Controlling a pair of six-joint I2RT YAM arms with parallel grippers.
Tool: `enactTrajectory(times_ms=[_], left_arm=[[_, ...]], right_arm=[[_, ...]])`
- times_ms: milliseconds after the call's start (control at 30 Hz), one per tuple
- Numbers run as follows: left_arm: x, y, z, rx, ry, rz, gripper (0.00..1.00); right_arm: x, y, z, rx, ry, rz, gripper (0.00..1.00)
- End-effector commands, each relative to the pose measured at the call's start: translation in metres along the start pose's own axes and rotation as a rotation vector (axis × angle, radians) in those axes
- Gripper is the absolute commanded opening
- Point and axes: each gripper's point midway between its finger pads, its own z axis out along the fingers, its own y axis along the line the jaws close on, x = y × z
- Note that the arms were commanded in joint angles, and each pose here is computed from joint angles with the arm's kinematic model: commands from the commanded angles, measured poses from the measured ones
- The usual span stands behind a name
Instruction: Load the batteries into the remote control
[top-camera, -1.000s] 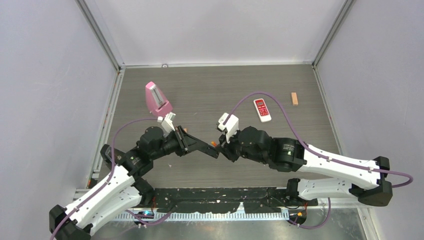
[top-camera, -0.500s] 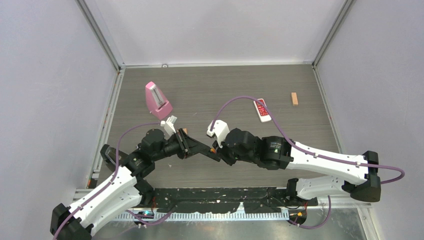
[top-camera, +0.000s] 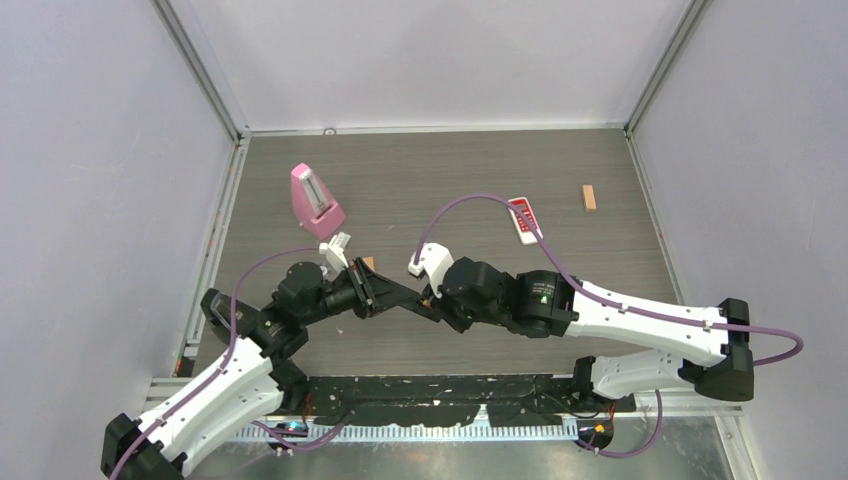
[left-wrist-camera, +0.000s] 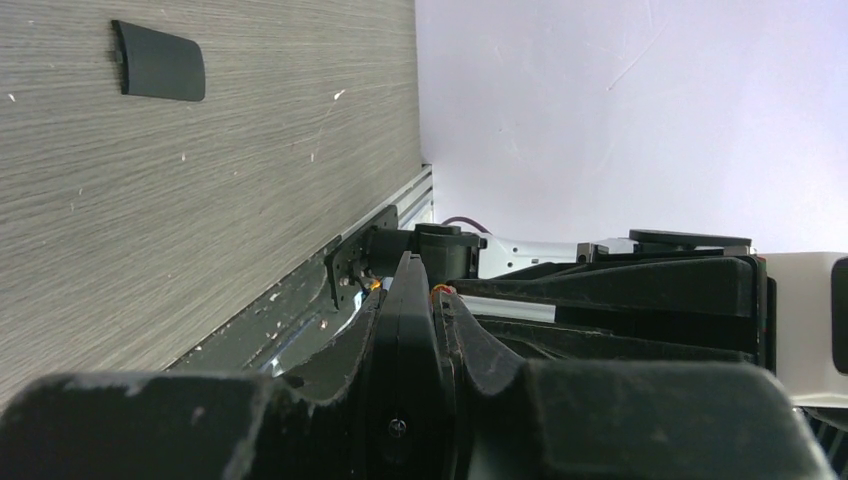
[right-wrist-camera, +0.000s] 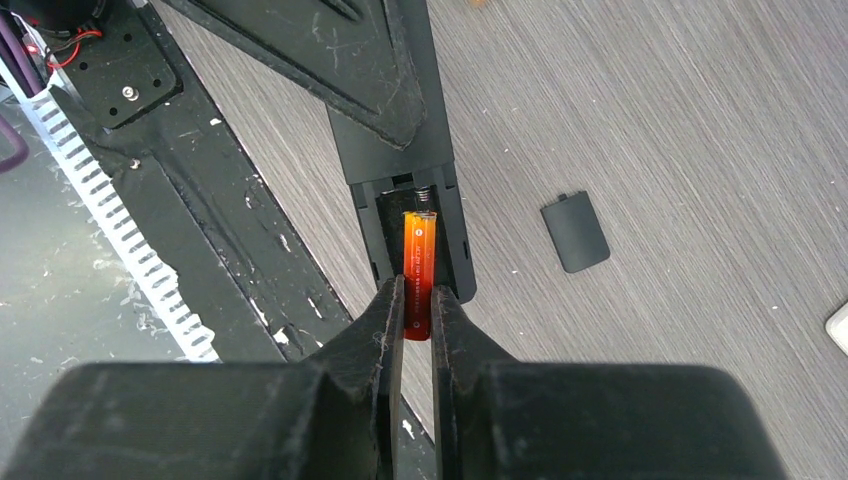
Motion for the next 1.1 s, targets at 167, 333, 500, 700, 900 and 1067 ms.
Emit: enactTrajectory(times_ms=[167,333,500,700,900,1067], left_arm=[[0.007,-0.025,-0.006,0.099,0.055,0.07,0.0],[0.008,-0.027,-0.008,0.099,0.06,0.09,0.0],[0.009,-0.028,-0.008,0.095,0.069,0.095,0.0],[0.008,-0.027,-0.008,0.095,0.066,0.092,0.0],[0.009,-0.026,-0.008,0.091,0.069,0.087,0.0],[0.009,-0.027,-0.008,0.098,0.071,0.087,0.0]], right_arm=[[-0.01,-0.001,0.0,0.014,-0.027,-0.014,0.12],[-0.005,0.001,-0.002,-0.007,-0.014,-0.027,0.12],[0.003,0.004,-0.002,-0.025,0.013,-0.049,0.12],[0.009,0.006,-0.002,-0.035,0.029,-0.074,0.12],[0.01,0.009,-0.003,-0.043,0.032,-0.103,0.13],[0.009,0.005,-0.002,-0.008,0.03,-0.097,0.12]])
